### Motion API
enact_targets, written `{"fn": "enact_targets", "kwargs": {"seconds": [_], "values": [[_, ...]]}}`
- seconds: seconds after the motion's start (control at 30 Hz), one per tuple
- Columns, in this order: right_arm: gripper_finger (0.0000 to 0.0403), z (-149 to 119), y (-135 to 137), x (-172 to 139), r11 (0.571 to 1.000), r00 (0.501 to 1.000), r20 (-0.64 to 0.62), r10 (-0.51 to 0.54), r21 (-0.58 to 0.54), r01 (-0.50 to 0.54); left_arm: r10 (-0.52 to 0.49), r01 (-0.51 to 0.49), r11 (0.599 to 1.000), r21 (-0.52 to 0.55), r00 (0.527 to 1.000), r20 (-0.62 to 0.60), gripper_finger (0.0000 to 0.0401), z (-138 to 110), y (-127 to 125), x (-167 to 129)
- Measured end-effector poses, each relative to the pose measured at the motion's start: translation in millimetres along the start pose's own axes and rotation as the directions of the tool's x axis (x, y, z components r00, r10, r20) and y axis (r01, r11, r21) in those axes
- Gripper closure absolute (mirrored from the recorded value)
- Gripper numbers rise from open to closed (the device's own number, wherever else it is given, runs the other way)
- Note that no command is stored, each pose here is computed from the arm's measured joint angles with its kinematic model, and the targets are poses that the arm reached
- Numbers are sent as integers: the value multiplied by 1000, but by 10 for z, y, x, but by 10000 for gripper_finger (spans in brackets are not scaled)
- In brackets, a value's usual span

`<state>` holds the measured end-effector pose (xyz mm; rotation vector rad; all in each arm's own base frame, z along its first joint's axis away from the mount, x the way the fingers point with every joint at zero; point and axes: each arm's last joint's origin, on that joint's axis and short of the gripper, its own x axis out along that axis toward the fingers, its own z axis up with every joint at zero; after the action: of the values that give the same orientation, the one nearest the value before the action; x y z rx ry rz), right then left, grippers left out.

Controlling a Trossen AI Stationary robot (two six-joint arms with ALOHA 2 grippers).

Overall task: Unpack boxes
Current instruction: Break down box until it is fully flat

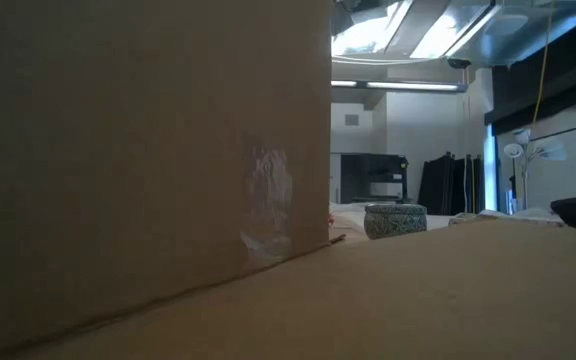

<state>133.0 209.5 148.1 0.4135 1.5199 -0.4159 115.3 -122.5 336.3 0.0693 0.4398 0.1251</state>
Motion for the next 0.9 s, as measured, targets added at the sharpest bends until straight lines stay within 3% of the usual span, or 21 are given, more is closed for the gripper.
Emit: {"fn": "enact_targets", "kwargs": {"seconds": [0.37, 0.67, 0.77, 0.9], "values": [[307, 1, 155, -200, 998, 998, -15, 68, 1, -68, 0, 0, 1000, 4, 1000, 0, 261, 0, 0, 0], [354, 9, 203, -357, 997, 998, -1, 57, 60, -57, 1, -1, 1000, 20, 1000, 0, 261, 0, -1, 2], [344, 8, 188, -327, 985, 999, 0, 53, 164, -53, 1, -1, 1000, 14, 1000, 0, 261, -1, -1, 3], [292, 9, 191, -244, 958, 996, 6, 92, 271, -91, 1, -1, 1000, -1, 1000, 0, 261, -1, -1, 3]]}}
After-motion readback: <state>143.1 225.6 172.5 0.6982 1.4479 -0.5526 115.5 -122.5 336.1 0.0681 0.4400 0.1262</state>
